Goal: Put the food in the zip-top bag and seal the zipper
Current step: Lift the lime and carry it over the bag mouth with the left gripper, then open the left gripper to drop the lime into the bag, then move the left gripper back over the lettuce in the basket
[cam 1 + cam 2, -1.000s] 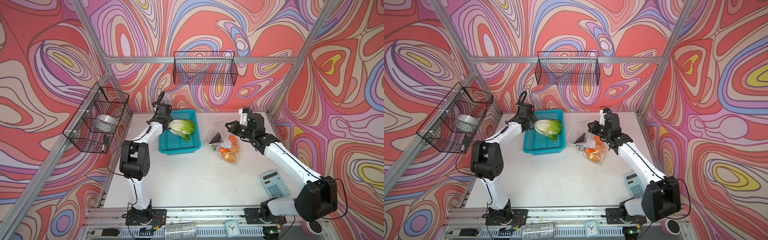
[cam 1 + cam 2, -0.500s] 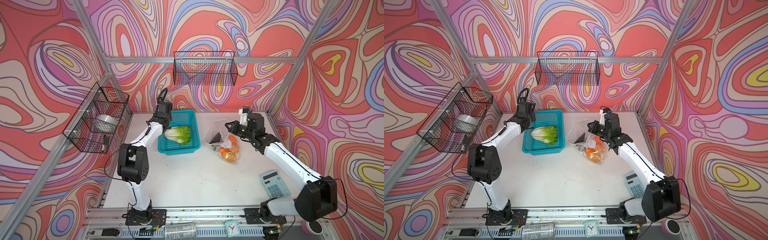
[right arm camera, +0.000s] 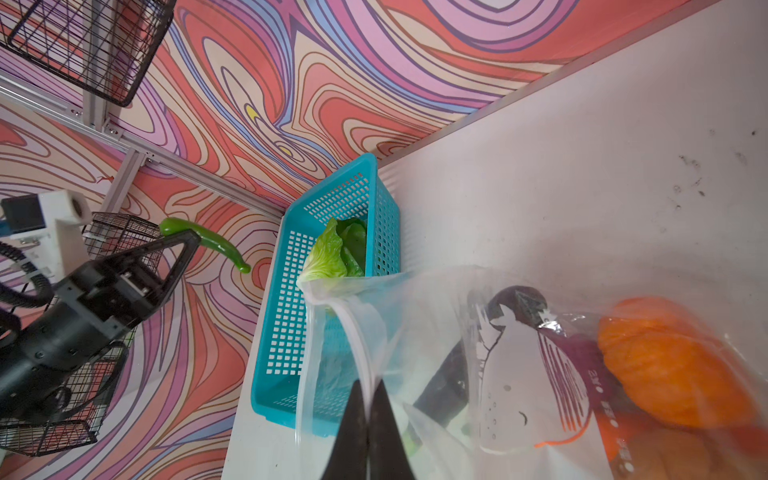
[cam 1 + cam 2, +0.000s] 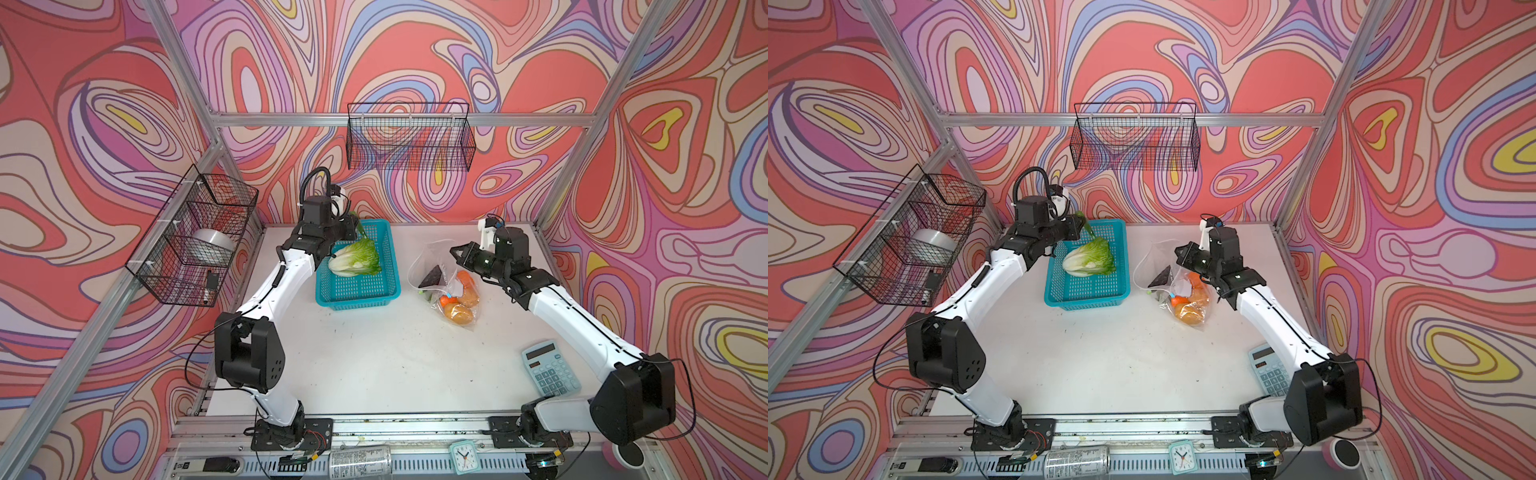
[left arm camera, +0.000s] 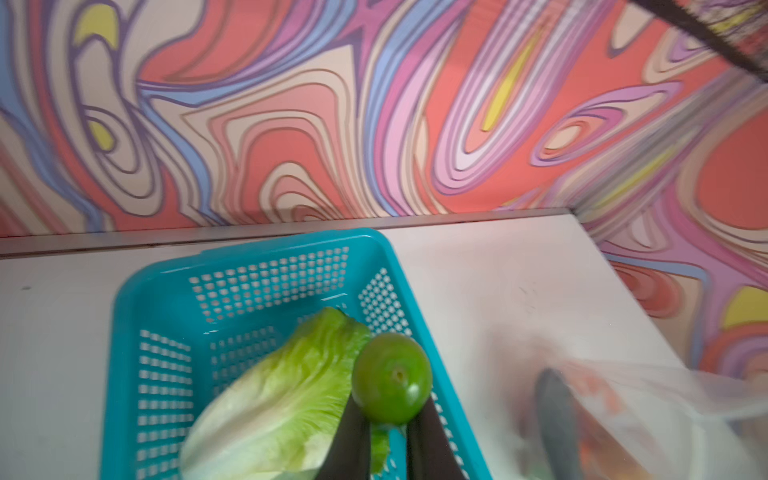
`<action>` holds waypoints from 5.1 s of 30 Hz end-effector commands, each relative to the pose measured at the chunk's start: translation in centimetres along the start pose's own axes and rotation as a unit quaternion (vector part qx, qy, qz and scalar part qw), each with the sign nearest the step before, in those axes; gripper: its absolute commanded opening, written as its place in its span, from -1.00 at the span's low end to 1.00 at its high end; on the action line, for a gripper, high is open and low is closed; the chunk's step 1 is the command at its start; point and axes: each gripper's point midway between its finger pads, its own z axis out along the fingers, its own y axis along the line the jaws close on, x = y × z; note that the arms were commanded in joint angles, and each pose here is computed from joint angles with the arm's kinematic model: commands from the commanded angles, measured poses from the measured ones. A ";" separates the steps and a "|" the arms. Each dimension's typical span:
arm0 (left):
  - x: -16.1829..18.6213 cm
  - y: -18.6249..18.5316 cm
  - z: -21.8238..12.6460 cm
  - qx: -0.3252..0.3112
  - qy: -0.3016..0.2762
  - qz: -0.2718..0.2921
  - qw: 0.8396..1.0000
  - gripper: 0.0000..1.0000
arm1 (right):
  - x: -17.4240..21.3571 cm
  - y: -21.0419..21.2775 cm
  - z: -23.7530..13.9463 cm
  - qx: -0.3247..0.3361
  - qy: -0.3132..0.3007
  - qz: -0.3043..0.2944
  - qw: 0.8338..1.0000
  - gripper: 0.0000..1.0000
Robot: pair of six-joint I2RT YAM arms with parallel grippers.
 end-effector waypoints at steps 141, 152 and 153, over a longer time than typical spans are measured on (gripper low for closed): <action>4.1 -11.9 -4.6 -0.008 0.120 0.229 0.966 1.00 | -3.9 1.6 -3.8 0.014 -0.011 -0.097 0.995 -1.00; 8.8 -5.8 -3.7 0.044 0.150 0.424 0.892 1.00 | -3.5 1.4 -3.1 0.002 -0.008 -0.096 0.995 -1.00; 8.7 -4.8 -3.6 0.053 0.160 0.399 0.901 1.00 | -3.5 1.4 -3.1 0.002 -0.009 -0.096 0.995 -1.00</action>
